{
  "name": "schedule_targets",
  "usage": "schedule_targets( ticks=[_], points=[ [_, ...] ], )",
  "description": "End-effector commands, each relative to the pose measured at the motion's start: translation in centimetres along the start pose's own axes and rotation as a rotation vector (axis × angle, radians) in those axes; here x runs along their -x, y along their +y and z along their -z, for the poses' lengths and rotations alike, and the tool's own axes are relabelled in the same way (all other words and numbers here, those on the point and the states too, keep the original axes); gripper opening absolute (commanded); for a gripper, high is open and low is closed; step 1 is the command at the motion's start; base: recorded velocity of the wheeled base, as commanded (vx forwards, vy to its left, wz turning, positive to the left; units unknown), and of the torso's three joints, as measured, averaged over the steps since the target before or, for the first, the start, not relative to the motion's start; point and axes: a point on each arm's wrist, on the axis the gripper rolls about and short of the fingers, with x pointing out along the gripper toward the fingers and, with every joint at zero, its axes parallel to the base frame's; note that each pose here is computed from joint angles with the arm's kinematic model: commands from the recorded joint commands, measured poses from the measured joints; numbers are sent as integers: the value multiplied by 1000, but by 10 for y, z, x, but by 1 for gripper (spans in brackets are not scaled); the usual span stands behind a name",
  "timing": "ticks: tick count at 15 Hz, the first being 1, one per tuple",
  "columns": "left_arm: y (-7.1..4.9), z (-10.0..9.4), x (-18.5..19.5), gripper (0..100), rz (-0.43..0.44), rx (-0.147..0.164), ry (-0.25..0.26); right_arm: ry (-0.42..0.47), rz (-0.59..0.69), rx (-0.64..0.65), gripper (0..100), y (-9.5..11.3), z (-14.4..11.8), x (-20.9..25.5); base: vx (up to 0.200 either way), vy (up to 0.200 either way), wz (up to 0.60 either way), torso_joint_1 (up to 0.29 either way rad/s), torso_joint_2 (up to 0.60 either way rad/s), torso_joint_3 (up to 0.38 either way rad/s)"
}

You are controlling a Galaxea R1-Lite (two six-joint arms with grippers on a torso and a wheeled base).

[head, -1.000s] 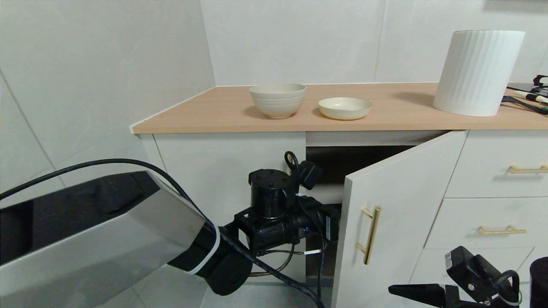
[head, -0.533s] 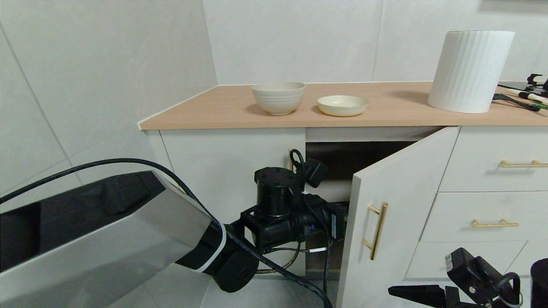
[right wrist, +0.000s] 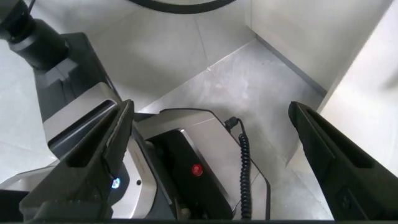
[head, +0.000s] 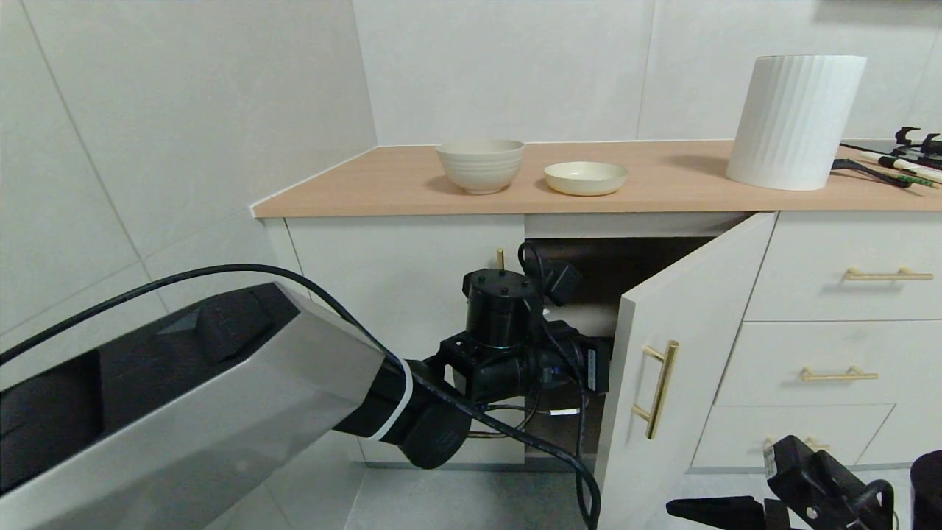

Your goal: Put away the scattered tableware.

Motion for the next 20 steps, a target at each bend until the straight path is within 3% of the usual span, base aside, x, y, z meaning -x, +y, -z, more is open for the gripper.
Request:
schedule_targets(
  ticks=[1, 4, 5, 7, 9, 10, 11, 12, 13, 15, 16, 20],
  points=[
    [0, 4, -6, 0, 3, 3, 10, 5, -8, 2, 100, 1, 1, -1, 0, 0, 0, 0, 0, 0],
    [-7, 4, -9, 0, 0, 18, 62, 11, -16, 3, 100, 2, 2, 0, 0, 0, 0, 0, 0, 0],
    [-24, 2, -6, 0, 29, 11, 69, 12, -21, 6, 100, 4, 2, 0, 0, 0, 0, 0, 0, 0],
    [-92, 6, 14, 0, 223, -21, 131, -6, -46, 17, 100, 8, 2, 6, 0, 0, 0, 0, 0, 0],
    [-115, 12, 30, 0, 331, -33, 181, -35, -139, 48, 100, 19, -1, 14, 0, 0, 0, 0, 0, 0],
    [-114, 13, 34, 0, 326, -41, 183, -32, -160, 52, 100, 23, 0, 18, 0, 0, 0, 0, 0, 0],
    [-105, 9, 39, 0, 298, -50, 168, -20, -163, 51, 100, 23, 1, 19, 0, 0, 0, 0, 0, 0],
    [-84, 0, 50, 0, 219, -44, 132, -16, -159, 49, 100, 23, 0, 18, 0, 0, 0, 0, 0, 0],
    [-72, -5, 61, 0, 146, -37, 101, -22, -157, 49, 100, 23, -2, 17, 0, 0, 0, 0, 0, 0],
    [-51, -12, 88, 0, 4, -29, 39, -58, -144, 49, 100, 22, -14, 10, 0, 0, 0, 0, 0, 0],
    [-47, -15, 98, 0, -30, -28, 16, -67, -121, 43, 100, 20, -17, 8, 0, 0, 0, 0, 0, 0],
    [-25, -30, 215, 0, -267, -12, -129, -172, 157, 15, 100, 8, -69, -24, 0, 0, 0, 0, 0, 0]
  ],
)
